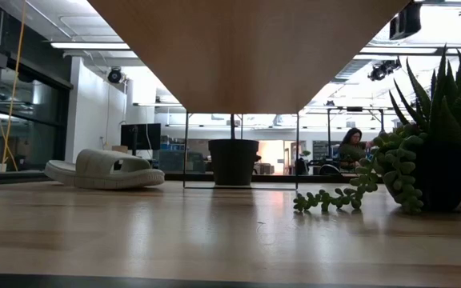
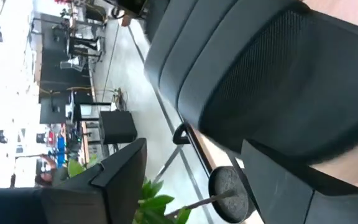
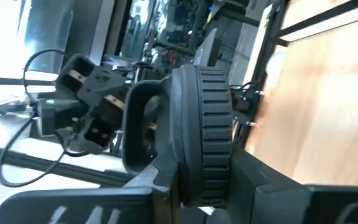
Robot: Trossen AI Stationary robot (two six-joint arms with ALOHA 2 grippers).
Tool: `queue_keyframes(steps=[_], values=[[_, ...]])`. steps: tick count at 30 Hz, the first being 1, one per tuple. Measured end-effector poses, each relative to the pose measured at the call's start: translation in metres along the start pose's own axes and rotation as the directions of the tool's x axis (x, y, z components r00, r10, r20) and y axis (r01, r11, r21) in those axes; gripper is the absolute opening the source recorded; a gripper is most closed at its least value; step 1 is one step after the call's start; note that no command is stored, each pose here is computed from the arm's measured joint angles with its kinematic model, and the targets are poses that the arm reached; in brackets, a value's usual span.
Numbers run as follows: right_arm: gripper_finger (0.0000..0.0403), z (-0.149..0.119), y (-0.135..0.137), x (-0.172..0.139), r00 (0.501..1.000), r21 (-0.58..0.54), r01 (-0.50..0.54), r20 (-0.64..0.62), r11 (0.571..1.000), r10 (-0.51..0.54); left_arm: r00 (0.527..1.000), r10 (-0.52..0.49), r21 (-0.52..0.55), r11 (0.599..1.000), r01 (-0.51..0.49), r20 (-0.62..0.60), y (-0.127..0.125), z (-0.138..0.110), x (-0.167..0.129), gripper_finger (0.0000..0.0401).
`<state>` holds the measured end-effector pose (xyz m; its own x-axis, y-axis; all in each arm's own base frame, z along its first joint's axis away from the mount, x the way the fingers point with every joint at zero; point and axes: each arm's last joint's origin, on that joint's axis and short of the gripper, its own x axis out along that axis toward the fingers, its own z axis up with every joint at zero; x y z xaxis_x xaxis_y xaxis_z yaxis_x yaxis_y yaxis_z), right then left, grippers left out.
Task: Pick and place slides into the shelf
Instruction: Put the black slide into the shelf
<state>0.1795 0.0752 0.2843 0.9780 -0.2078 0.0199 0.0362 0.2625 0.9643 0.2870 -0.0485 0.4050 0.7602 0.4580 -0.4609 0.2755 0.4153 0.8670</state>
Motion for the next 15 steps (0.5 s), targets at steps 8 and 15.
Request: queue_keyframes(steps=[8, 15], values=[[0.0067, -0.015, -0.002, -0.012, 0.999, 0.038, 0.043, 0.010, 0.998, -0.044, 0.999, -0.029, -0.102, 0.995, 0.024, -0.046, 0.002, -0.018, -0.019, 0.0224], [0.0067, -0.031, -0.008, -0.013, 0.996, 0.078, 0.082, 0.033, 0.994, -0.085, 0.995, -0.092, -0.298, 0.951, 0.082, -0.021, 0.000, -0.029, -0.031, 0.0203]])
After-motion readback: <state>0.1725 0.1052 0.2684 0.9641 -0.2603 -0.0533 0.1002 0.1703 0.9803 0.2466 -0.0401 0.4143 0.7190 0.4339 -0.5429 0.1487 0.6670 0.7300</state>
